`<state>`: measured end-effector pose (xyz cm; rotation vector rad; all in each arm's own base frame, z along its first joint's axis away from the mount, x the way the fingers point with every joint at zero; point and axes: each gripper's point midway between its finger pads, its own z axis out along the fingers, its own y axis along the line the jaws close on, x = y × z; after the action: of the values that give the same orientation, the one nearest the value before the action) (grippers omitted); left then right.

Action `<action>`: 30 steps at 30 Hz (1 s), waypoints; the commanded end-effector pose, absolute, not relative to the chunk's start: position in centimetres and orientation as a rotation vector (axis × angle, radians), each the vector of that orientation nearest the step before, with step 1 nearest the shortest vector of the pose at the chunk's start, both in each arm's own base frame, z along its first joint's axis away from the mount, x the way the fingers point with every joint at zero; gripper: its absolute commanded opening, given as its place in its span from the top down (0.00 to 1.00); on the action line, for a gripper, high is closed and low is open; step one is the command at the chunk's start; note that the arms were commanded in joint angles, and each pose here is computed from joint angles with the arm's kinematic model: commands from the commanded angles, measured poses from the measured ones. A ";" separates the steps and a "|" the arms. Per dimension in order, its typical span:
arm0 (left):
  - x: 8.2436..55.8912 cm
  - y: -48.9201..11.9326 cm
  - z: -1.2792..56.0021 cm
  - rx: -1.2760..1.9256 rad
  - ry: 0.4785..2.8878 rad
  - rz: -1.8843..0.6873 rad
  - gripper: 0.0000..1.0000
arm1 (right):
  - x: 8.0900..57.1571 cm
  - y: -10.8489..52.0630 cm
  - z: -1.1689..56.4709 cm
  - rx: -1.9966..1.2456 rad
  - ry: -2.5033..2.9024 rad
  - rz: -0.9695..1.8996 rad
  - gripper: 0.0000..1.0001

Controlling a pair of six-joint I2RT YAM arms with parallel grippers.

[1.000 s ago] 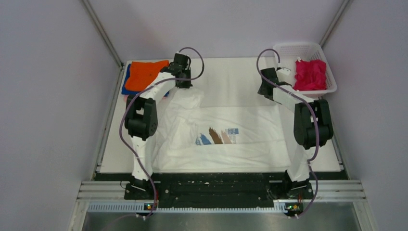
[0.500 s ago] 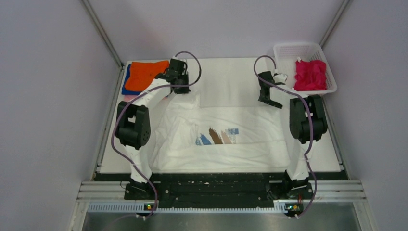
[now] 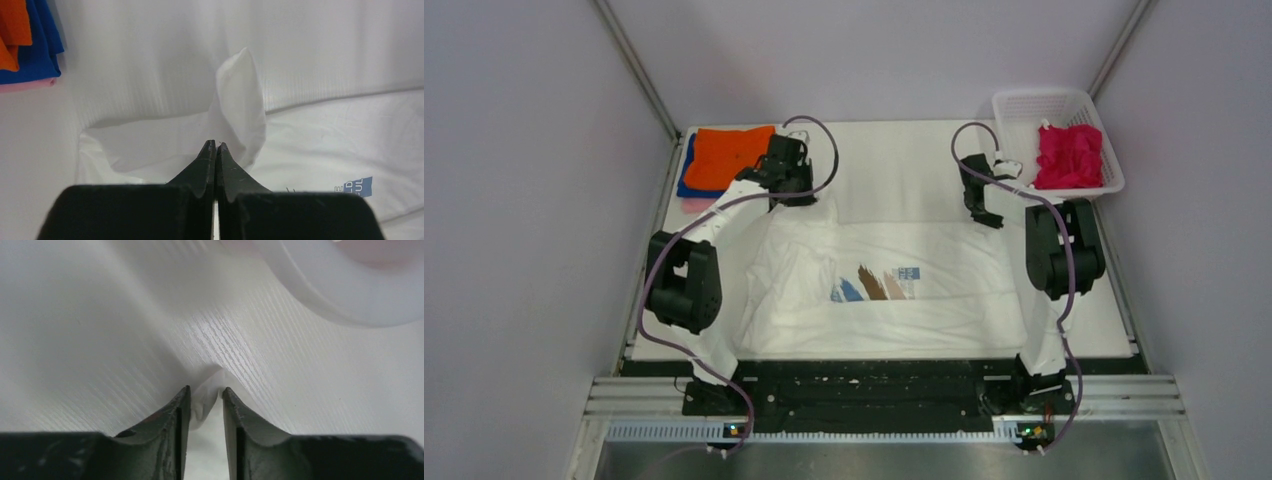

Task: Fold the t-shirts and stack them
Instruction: Grab the side of the flattened tshirt furthest away from the robot with both arms, then fold the other side of the tshirt into a rectangle

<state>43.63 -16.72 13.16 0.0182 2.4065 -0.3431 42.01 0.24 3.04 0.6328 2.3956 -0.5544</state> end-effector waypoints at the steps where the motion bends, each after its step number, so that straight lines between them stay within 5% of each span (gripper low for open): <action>1: 43.3 -17.2 16.5 0.029 2.302 -0.390 1.00 | 42.7 0.2 4.8 0.651 2.327 -0.547 0.82; 6: 41.5 -17.2 16.7 0.055 2.292 -0.392 1.00 | 43.2 0.7 6.8 0.616 2.274 -0.525 0.98; 30: 25.6 -12.9 14.6 -0.183 2.294 -0.372 1.00 | 33.7 1.5 10.1 0.610 2.228 -0.423 1.00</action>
<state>27.51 -14.15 15.31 -0.0849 2.2917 -0.3832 34.36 1.34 8.45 0.5908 2.2713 -0.4559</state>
